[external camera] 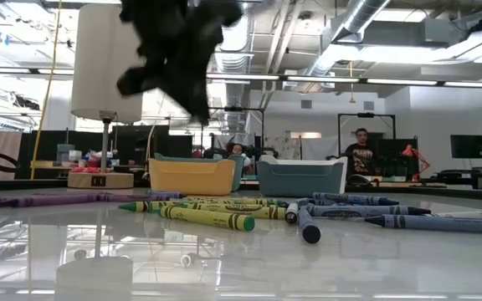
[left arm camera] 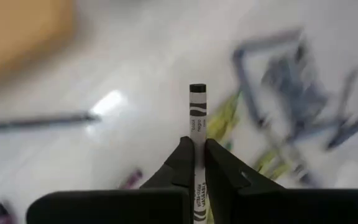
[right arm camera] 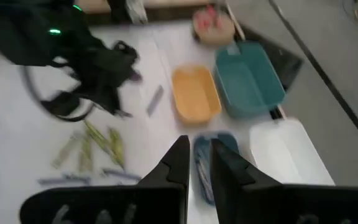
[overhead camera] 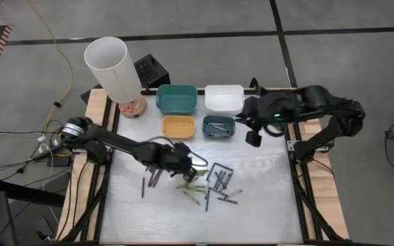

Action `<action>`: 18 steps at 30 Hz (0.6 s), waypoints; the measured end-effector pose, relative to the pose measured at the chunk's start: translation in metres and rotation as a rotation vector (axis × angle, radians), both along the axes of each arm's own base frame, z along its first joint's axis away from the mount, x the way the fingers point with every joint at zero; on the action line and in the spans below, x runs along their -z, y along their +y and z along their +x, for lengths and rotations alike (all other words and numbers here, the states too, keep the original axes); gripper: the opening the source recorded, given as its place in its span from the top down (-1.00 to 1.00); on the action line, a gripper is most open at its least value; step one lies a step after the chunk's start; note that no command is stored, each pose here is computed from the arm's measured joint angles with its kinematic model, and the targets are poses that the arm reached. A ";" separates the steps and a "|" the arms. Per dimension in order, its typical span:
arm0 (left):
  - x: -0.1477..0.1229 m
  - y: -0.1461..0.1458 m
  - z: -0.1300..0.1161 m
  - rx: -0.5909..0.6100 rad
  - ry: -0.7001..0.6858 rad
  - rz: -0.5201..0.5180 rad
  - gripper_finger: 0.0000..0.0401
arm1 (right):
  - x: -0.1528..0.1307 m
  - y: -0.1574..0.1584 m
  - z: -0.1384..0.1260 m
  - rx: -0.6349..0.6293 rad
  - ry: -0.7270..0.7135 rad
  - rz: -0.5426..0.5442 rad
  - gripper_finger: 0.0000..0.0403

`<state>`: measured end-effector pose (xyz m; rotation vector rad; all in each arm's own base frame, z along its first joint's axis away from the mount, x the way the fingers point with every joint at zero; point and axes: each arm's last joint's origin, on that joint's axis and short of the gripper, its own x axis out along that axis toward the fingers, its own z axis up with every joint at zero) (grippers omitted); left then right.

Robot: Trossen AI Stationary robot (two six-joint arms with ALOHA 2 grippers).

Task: Sort crayons
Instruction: Put the black crayon into the blue bin

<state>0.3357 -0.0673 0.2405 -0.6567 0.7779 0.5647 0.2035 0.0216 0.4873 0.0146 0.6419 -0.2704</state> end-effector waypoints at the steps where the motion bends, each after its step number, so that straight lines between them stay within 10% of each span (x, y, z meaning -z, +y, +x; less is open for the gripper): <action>1: -0.010 0.002 -0.004 -0.020 -0.038 0.022 0.97 | -0.005 0.001 -0.005 -0.010 -0.040 0.007 0.72; 18: -0.159 0.021 -0.059 -0.009 -0.711 0.491 0.97 | 0.008 0.033 0.026 -0.155 -0.371 0.015 0.72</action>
